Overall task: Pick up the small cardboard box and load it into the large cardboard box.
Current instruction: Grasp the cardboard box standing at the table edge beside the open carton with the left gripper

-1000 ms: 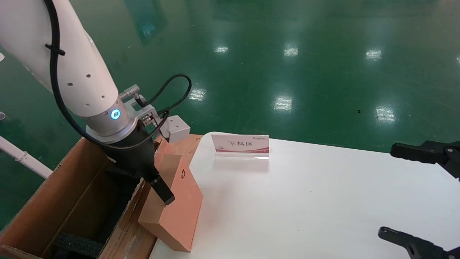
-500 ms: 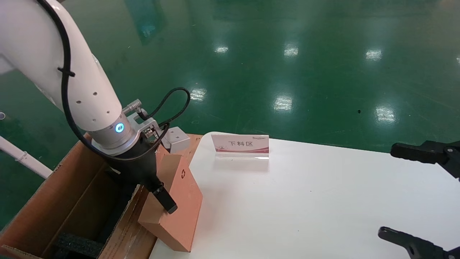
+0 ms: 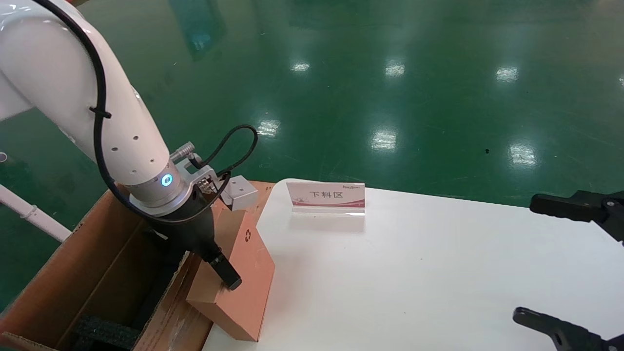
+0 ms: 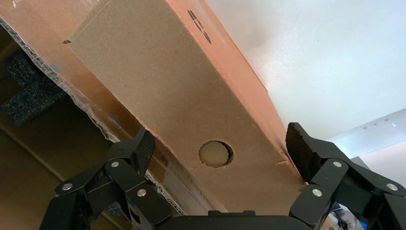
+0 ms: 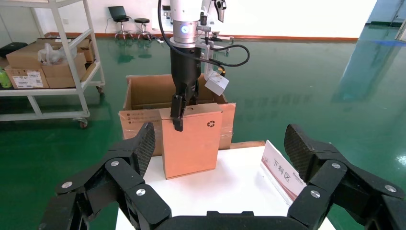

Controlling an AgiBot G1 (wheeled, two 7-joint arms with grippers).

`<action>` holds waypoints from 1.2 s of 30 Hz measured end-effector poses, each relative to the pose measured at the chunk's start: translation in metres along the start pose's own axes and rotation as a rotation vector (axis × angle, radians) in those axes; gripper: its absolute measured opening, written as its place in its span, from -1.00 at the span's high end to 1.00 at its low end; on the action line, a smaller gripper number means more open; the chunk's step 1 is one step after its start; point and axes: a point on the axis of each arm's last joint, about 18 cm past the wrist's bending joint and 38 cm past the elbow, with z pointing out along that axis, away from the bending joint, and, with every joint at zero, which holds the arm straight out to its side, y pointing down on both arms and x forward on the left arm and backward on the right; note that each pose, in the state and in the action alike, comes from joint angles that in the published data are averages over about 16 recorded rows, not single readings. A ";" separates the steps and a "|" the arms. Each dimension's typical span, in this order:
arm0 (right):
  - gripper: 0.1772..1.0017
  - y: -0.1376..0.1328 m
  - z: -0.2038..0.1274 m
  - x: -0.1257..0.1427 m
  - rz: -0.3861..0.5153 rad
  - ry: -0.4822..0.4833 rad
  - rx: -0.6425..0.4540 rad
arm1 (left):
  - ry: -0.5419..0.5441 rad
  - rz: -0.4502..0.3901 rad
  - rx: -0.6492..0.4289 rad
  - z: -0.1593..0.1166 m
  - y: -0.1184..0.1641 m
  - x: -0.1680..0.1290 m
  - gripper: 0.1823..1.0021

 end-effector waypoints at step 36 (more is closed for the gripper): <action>-0.11 0.000 0.000 0.000 0.000 0.000 0.000 | 0.000 0.001 -0.001 -0.002 0.000 0.000 -0.08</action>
